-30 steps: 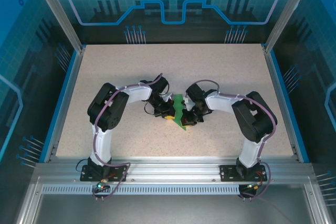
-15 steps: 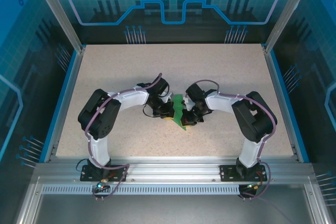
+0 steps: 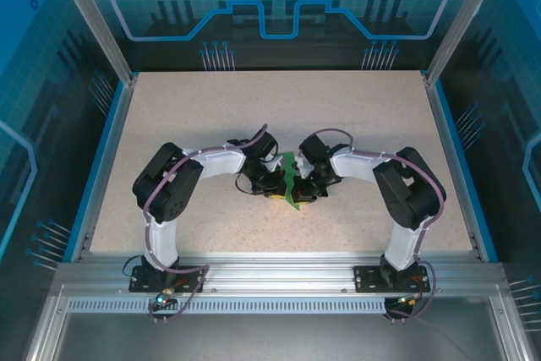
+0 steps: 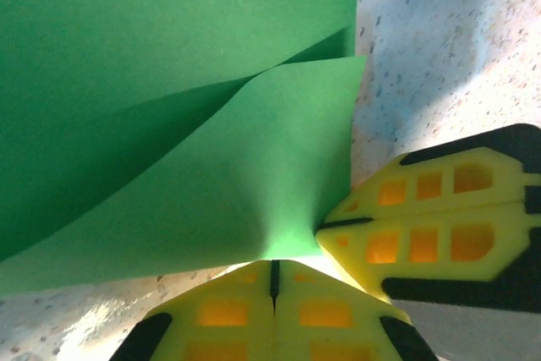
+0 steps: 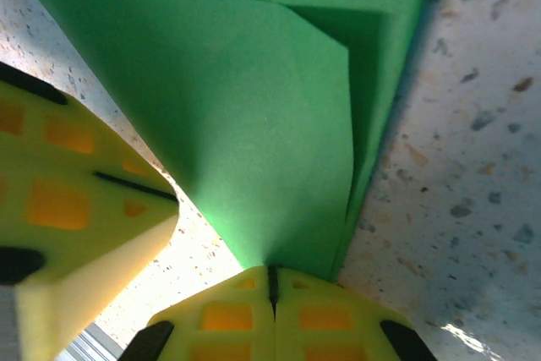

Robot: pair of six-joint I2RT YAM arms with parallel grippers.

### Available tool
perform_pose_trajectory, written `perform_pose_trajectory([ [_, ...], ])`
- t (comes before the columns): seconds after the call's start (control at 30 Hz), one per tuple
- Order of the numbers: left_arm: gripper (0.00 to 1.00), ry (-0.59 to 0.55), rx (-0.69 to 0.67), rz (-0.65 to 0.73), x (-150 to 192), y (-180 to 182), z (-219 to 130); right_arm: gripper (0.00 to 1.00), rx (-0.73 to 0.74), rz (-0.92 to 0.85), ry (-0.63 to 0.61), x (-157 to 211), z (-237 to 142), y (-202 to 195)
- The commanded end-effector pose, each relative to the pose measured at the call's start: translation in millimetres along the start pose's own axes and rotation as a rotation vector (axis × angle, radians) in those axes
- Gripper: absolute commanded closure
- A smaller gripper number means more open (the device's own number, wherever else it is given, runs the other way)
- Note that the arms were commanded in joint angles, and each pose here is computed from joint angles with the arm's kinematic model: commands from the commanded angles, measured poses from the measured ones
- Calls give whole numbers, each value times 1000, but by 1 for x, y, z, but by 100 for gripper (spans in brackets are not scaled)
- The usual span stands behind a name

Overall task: Fold a paper plane with a square sheet of paper (fold left side to right side)
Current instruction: Third fold the triangle at the center of the table.

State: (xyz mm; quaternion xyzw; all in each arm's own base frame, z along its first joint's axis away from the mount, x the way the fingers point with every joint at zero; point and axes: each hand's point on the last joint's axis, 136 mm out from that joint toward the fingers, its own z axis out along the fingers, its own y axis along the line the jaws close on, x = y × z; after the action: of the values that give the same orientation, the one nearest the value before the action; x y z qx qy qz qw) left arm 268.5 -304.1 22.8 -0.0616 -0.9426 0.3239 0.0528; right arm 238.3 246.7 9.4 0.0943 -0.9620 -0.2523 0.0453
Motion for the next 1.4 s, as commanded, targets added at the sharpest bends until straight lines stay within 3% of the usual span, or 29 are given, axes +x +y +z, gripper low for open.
perform_pose_trajectory([
  [0.0,98,21,34,20,-2,-11,7,100,129,67,85,21,18,-35],
  [0.6,100,17,-163,5,0,27,9,100,173,68,109,28,18,-44],
  [1.37,100,-53,-218,-56,-28,70,-19,100,192,73,125,33,18,-49],
])
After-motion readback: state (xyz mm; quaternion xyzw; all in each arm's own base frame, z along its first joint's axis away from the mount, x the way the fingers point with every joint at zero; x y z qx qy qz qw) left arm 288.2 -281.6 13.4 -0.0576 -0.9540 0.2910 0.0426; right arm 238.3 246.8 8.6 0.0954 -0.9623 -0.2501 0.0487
